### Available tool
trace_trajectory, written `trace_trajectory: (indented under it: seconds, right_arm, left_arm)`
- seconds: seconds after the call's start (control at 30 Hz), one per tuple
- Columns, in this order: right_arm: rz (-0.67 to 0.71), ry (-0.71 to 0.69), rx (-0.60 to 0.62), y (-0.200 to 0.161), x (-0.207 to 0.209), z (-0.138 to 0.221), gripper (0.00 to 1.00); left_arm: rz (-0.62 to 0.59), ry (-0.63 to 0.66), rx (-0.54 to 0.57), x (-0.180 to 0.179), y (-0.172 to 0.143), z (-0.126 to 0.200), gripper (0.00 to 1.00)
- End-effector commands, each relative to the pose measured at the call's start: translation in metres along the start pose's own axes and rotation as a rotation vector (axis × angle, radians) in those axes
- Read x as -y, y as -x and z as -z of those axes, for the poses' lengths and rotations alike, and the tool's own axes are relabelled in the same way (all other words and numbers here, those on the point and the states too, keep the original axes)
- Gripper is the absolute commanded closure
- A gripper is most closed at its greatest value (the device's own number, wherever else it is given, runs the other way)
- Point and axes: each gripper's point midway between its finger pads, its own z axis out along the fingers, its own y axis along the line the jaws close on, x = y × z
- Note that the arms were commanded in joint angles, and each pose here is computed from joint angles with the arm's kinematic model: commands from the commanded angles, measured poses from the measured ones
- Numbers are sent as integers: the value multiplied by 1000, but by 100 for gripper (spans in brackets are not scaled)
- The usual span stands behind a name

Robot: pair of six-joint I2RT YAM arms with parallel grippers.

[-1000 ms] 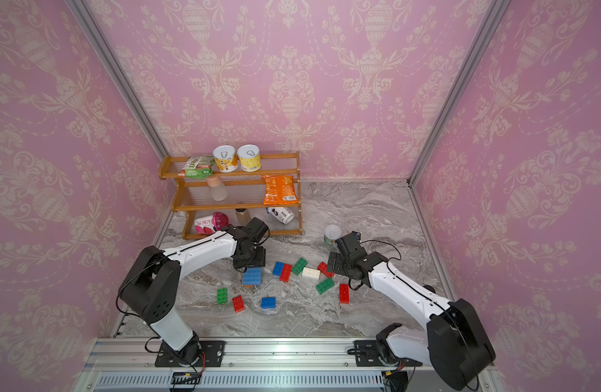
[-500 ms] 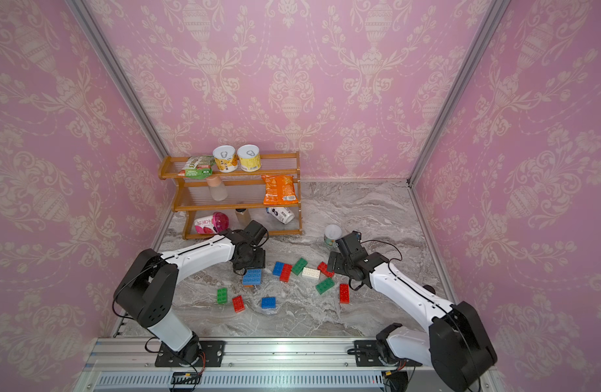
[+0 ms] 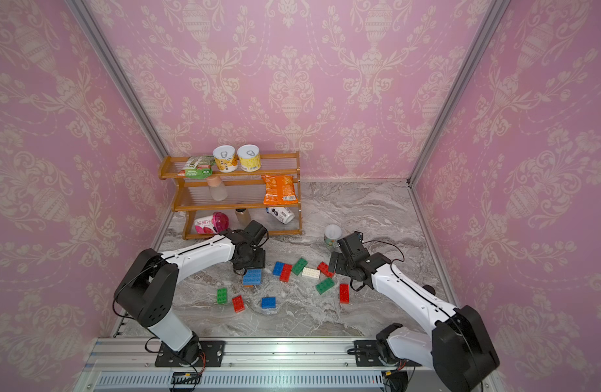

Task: Assemble a rectangle with lego
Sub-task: Assemble the lego brick with the lego brick.

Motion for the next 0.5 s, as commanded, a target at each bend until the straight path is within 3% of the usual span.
trace_trajectory:
  seconds: [0.0, 0.47]
  right_arm:
    - [-5, -20, 17, 5, 4, 5, 0]
    - [-8, -22, 16, 5, 6, 4, 0]
  left_arm:
    - [13, 75, -113, -21, -30, -15, 76]
    - [16, 44, -43, -14, -11, 7, 3]
